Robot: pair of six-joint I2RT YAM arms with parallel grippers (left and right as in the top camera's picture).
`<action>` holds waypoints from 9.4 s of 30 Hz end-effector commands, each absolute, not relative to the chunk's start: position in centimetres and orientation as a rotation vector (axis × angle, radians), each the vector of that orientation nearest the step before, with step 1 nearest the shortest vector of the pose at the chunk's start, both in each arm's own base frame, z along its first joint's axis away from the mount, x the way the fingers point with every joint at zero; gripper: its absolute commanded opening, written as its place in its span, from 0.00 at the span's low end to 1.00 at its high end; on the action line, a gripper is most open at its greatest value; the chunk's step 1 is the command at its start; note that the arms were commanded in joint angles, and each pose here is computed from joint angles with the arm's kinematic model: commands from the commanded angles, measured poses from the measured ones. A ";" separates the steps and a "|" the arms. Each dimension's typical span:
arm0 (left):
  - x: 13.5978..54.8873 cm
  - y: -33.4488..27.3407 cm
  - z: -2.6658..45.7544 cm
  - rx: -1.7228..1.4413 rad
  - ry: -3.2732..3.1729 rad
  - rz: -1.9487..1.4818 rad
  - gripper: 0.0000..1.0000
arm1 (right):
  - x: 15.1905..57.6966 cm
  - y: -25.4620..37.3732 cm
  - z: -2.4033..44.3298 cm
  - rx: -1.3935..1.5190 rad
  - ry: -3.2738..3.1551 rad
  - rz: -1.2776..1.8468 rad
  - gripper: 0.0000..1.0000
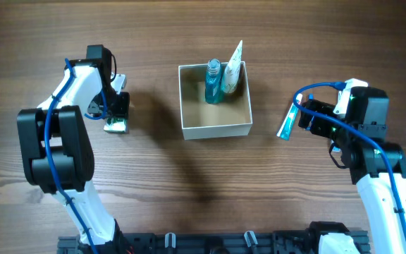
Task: Pack container
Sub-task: 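Lower the Dettol soap box into the box with the left gripper, then withdraw the left gripper and reach the right gripper toward the toothpaste, then grasp the Colgate toothpaste tube with the right gripper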
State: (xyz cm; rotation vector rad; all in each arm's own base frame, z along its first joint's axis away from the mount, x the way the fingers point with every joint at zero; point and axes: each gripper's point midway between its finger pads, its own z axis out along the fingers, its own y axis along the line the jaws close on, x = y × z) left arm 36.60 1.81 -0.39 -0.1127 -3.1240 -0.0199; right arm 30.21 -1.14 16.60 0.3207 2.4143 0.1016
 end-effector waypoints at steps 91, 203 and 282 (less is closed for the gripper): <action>36.1 -21.7 13.4 0.022 -3.411 0.352 0.57 | 30.5 -0.9 17.3 0.328 2.404 0.121 1.00; 34.7 -4.6 22.4 0.706 -3.487 0.166 0.93 | 38.5 1.3 0.0 0.518 2.964 -0.102 1.00; 34.5 -4.5 22.3 0.705 -3.478 0.158 1.00 | 38.0 1.3 1.0 0.518 2.967 -0.103 0.04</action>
